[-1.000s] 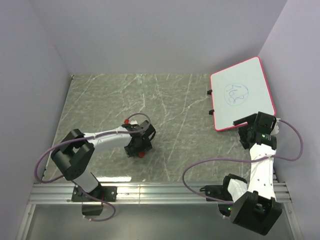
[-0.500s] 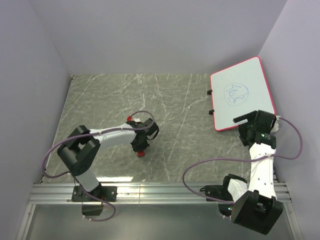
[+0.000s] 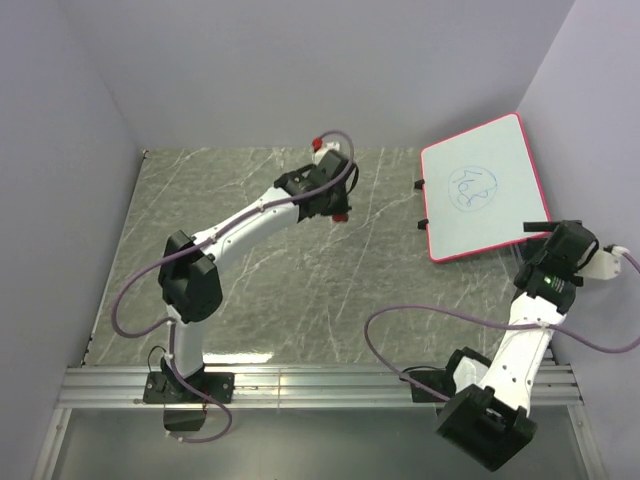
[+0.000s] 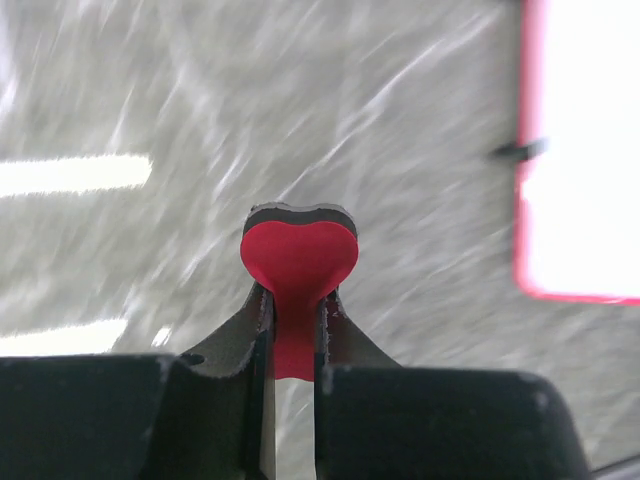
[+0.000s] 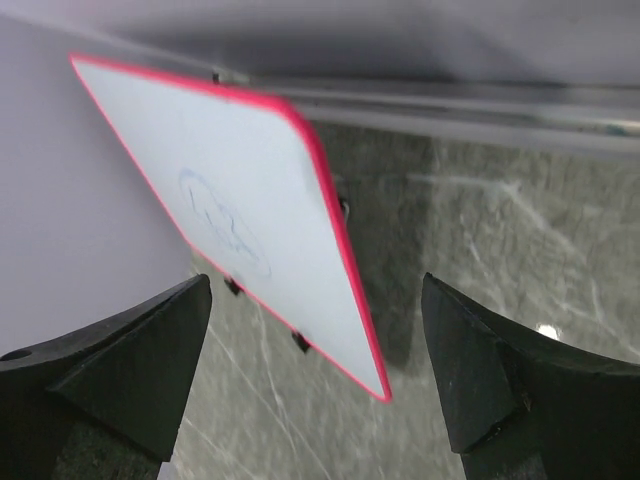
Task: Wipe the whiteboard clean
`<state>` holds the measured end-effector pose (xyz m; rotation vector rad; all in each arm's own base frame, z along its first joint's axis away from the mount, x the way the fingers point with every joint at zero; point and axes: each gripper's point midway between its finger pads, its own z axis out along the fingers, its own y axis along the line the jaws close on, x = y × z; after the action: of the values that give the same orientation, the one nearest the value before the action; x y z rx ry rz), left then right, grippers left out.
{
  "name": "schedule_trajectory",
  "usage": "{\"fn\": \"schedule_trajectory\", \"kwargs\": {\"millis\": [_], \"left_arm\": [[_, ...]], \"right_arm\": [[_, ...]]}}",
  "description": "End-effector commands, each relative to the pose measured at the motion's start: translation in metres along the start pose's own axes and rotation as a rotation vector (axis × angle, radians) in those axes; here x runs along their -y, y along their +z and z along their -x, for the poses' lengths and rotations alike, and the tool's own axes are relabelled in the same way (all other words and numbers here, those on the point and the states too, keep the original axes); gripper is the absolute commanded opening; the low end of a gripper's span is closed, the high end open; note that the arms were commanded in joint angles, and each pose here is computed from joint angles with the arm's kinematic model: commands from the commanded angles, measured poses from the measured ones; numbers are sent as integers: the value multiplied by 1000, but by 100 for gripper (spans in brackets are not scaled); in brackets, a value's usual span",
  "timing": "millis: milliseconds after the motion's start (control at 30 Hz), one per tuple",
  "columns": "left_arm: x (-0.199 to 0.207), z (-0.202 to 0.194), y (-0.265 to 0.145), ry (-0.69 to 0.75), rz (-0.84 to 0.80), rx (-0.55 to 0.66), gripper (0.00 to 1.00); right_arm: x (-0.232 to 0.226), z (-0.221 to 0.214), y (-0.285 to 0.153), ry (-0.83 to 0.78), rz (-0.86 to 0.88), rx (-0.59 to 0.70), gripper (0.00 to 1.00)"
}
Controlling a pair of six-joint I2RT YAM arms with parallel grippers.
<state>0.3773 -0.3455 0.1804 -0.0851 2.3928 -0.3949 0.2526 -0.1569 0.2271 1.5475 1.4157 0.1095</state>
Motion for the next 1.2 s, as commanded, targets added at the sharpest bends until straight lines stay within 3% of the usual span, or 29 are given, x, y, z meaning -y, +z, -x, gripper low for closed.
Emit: {"fn": "schedule_trajectory", "kwargs": {"millis": [0,167,400,867,967,1000,1133,1167], "left_arm": [[18,24,5,85,-80,-12,0],[32,33,-1,103,-156,3,0],[23,33,7,112,-173,-2,0],[21,55,36,75,-263,-4,0],[43,61,41,82,-357,-4,0],[55,73,36,84,-403,18,0],[103,88,29,88,-646,12,0],[119,98,30,77,-725,54,0]], "right_arm": [[-19,35,6,83,82,110,92],[-33,32,23,138,214,23,90],[-59,11,51,85,382,-125,86],[-48,-15,85,-57,397,-249,82],[-41,-19,90,-69,377,-261,70],[-42,-20,91,-72,383,-268,57],[-41,-29,94,-71,392,-319,30],[-39,-34,93,-76,379,-336,13]]}}
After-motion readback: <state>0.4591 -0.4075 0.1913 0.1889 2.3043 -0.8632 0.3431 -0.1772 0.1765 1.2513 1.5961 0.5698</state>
